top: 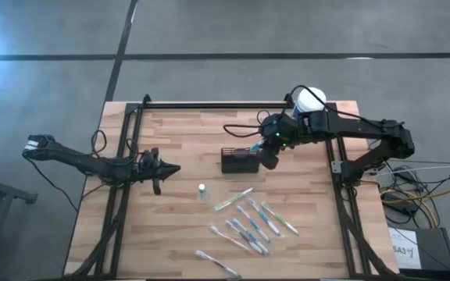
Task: Pick & Place toothbrushing station
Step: Put the bottom blue mouthwash into the black wire organizer
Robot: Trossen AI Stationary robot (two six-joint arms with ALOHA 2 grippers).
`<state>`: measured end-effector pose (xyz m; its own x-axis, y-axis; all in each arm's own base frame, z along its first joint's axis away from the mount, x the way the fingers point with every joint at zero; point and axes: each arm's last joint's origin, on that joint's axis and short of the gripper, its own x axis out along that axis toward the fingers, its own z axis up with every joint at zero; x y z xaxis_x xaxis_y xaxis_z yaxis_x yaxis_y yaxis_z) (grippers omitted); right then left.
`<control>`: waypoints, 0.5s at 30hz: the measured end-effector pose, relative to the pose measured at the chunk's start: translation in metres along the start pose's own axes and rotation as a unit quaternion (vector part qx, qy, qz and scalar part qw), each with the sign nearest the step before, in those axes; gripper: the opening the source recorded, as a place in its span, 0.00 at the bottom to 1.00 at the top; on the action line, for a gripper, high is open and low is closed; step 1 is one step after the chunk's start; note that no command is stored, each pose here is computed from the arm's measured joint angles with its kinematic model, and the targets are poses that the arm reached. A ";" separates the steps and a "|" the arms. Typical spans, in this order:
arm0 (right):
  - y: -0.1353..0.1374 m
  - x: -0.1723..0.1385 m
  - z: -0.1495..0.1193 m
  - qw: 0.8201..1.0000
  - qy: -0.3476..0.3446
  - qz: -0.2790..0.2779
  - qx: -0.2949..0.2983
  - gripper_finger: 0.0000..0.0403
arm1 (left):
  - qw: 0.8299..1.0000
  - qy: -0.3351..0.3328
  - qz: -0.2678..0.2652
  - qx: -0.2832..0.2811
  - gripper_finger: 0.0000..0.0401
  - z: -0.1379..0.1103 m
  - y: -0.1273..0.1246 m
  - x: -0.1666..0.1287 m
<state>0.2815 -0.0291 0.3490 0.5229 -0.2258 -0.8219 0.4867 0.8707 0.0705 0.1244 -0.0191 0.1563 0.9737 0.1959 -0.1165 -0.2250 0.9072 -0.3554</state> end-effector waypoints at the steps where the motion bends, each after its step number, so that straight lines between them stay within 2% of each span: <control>1: 0.000 0.000 0.000 1.000 -0.002 0.000 0.006 0.23 | 1.000 0.000 0.000 0.000 0.02 0.000 0.000 0.000; 10: 0.004 -0.001 0.005 0.995 -0.023 0.017 0.099 0.23 | 1.000 0.002 0.001 0.002 0.02 0.000 0.000 0.000; 15: 0.010 0.010 0.005 0.992 -0.017 0.003 0.123 0.23 | 1.000 -0.001 -0.001 0.006 0.02 0.001 0.000 0.000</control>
<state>0.2949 -0.0248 0.3441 0.5479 -0.2383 -0.8019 0.6367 0.7406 0.2149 0.1245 -0.0192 0.1572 0.9741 0.1948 -0.1148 -0.2230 0.9123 -0.3435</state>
